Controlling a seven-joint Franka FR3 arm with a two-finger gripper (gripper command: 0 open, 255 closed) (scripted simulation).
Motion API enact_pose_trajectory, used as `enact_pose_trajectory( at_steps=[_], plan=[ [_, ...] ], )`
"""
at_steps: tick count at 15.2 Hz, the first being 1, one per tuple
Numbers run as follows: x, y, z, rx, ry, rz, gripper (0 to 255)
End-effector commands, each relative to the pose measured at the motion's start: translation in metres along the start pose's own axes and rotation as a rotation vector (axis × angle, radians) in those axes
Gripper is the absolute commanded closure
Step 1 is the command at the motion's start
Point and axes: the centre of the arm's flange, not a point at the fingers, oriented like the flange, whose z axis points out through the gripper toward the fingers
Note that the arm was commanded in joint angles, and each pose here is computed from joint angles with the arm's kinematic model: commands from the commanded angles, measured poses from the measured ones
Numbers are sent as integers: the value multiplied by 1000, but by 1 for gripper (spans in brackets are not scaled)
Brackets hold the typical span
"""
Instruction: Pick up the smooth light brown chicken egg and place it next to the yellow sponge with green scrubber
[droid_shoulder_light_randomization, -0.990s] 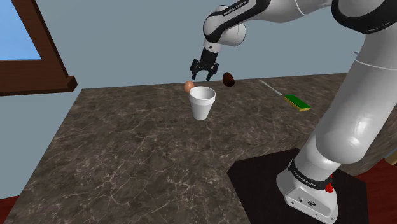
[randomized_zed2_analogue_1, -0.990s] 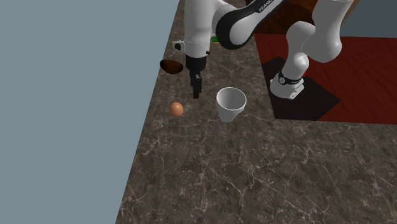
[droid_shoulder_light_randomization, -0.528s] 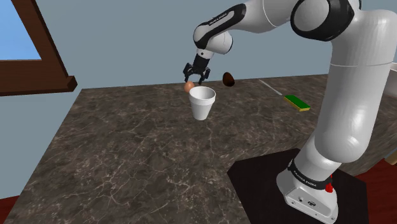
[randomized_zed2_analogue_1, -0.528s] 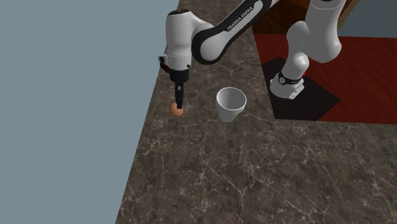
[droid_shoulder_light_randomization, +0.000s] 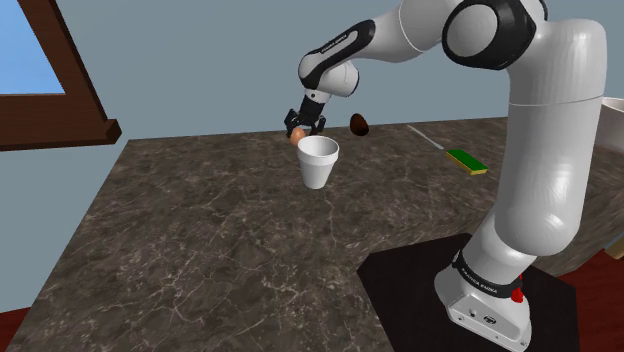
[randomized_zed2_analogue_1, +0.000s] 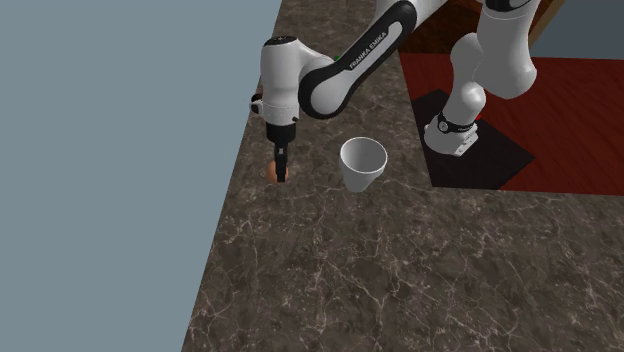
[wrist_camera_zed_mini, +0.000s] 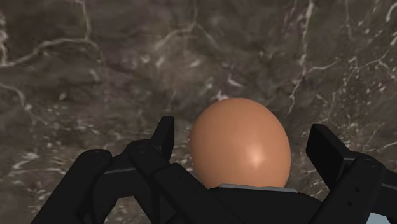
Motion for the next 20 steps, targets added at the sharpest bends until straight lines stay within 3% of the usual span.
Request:
enact_pose_trajectory(
  at_steps=[1, 6, 7, 16, 20],
  plan=[
    [0, 0, 1, 0, 1, 0, 0],
    [0, 0, 1, 0, 1, 0, 0],
    [0, 0, 1, 0, 1, 0, 255],
    [0, 0, 1, 0, 1, 0, 255],
    [2, -6, -19, 0, 1, 0, 255]
  ],
)
